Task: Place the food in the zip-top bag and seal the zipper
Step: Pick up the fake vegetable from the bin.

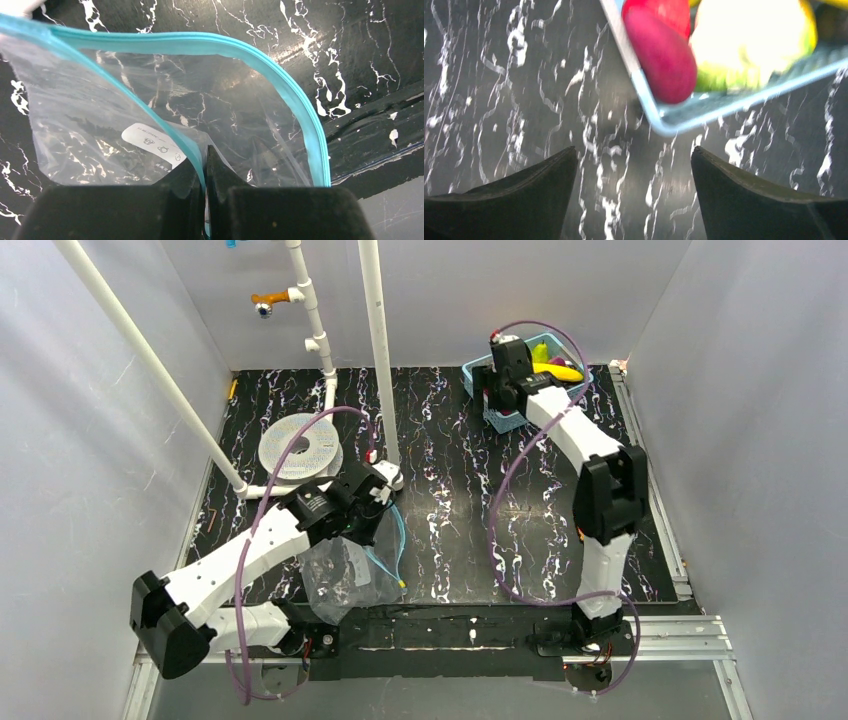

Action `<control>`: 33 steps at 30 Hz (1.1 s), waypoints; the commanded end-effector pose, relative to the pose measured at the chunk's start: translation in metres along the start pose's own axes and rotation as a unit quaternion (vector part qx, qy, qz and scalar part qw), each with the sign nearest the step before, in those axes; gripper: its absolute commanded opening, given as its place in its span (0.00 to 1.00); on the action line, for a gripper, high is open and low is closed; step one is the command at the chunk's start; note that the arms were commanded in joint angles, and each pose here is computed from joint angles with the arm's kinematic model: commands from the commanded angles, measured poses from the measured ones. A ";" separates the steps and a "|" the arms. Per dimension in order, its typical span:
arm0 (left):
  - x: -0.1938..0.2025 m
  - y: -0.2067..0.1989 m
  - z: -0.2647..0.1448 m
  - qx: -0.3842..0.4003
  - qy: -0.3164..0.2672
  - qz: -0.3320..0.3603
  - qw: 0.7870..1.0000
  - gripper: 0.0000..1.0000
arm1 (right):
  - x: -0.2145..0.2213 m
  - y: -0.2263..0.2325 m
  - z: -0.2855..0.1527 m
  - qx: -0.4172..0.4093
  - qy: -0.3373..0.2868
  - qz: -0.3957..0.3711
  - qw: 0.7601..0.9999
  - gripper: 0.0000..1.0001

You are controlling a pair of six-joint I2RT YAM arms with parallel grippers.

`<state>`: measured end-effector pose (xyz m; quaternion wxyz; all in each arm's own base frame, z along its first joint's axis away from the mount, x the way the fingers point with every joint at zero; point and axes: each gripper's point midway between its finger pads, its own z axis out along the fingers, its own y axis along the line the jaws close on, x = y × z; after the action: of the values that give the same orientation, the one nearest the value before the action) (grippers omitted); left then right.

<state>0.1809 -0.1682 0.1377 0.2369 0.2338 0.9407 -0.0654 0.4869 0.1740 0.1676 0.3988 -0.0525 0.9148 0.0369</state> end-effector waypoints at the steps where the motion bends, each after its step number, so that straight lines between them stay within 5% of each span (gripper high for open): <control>1: -0.007 0.014 -0.012 -0.022 -0.037 -0.003 0.999 0.00 | -0.059 -0.014 0.017 0.046 -0.051 -0.043 0.997 0.87; 8: -0.010 0.014 -0.017 -0.013 -0.048 -0.003 0.999 0.00 | -0.085 -0.013 0.056 0.055 -0.069 -0.044 0.995 0.85; 22: -0.009 0.012 -0.011 -0.003 -0.038 -0.004 0.999 0.00 | -0.042 -0.020 0.108 0.021 -0.017 -0.016 1.000 0.72; 26: -0.009 0.014 -0.010 -0.005 -0.036 -0.006 0.999 0.00 | -0.049 -0.017 0.104 0.008 -0.027 -0.013 1.000 0.57; 31: -0.009 0.018 -0.005 -0.015 -0.030 -0.011 0.999 0.00 | -0.065 -0.016 0.092 0.002 -0.043 -0.016 0.999 0.21; 33: -0.009 0.021 -0.004 -0.021 -0.027 -0.011 0.999 0.00 | -0.076 -0.017 0.082 0.002 -0.055 -0.019 0.998 0.14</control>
<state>0.1940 -0.1585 0.1495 0.2703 0.2167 0.9357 -0.0671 0.5953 0.1693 0.1207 0.4140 -0.0652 0.9078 0.0144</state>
